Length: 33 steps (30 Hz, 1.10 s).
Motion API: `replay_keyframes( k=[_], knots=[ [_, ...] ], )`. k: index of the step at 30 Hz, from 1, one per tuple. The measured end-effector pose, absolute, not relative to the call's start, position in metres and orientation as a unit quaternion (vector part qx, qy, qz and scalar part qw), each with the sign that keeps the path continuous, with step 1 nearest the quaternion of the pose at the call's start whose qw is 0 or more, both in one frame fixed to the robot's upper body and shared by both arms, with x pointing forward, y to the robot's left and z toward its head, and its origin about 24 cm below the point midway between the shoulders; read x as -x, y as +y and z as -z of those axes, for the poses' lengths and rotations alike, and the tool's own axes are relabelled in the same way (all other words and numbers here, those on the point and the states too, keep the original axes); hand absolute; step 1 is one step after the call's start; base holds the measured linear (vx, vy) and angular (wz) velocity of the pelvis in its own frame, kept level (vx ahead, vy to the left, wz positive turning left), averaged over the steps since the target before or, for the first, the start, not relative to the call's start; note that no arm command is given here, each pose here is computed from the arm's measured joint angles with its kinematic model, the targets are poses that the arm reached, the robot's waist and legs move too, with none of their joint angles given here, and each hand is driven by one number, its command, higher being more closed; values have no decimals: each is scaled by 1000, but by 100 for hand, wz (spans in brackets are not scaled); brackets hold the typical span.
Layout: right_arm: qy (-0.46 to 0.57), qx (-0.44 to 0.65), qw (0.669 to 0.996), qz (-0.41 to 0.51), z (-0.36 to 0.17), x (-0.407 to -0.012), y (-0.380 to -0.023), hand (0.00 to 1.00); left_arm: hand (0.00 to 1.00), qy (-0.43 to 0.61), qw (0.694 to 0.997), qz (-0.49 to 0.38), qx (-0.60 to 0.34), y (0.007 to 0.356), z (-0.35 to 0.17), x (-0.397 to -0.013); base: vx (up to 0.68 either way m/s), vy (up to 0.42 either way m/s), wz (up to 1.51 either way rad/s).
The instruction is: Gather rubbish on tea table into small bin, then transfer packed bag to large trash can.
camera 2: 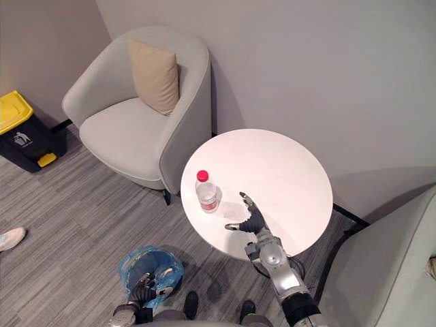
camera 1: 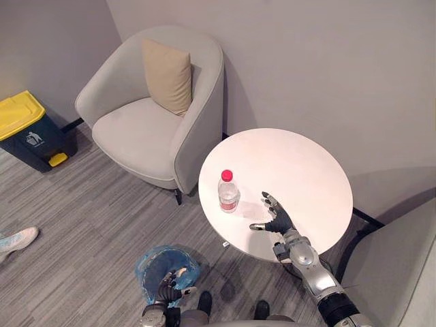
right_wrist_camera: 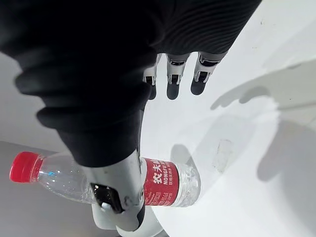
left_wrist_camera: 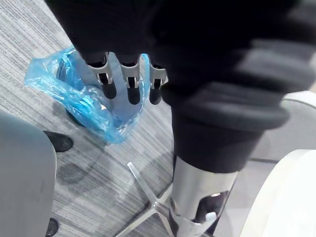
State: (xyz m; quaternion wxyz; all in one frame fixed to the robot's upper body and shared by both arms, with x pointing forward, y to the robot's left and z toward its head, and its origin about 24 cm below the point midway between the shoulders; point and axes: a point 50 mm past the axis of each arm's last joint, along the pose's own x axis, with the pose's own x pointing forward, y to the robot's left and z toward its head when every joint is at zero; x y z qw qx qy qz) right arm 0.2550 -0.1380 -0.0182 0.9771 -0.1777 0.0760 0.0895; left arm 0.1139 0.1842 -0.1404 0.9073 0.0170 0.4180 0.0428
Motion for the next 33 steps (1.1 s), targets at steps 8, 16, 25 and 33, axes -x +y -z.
replay_keyframes(
  k=[8, 16, 25, 33],
  knots=[
    [48, 184, 979, -79, 1, -282, -134, 0, 0, 414, 909, -42, -16, 184, 139, -115, -16, -7, 10],
    [10, 188, 980, -69, -28, -318, -128, 0, 0, 388, 921, -37, -15, 182, 132, -128, -29, -10, 12],
    [-35, 196, 978, -59, -64, -346, -123, 0, 0, 368, 929, -34, -14, 179, 127, -141, -19, 1, 7],
    [-65, 201, 975, -67, -88, -361, -112, 0, 0, 337, 941, -29, -13, 176, 118, -156, -55, 12, 9]
  ],
)
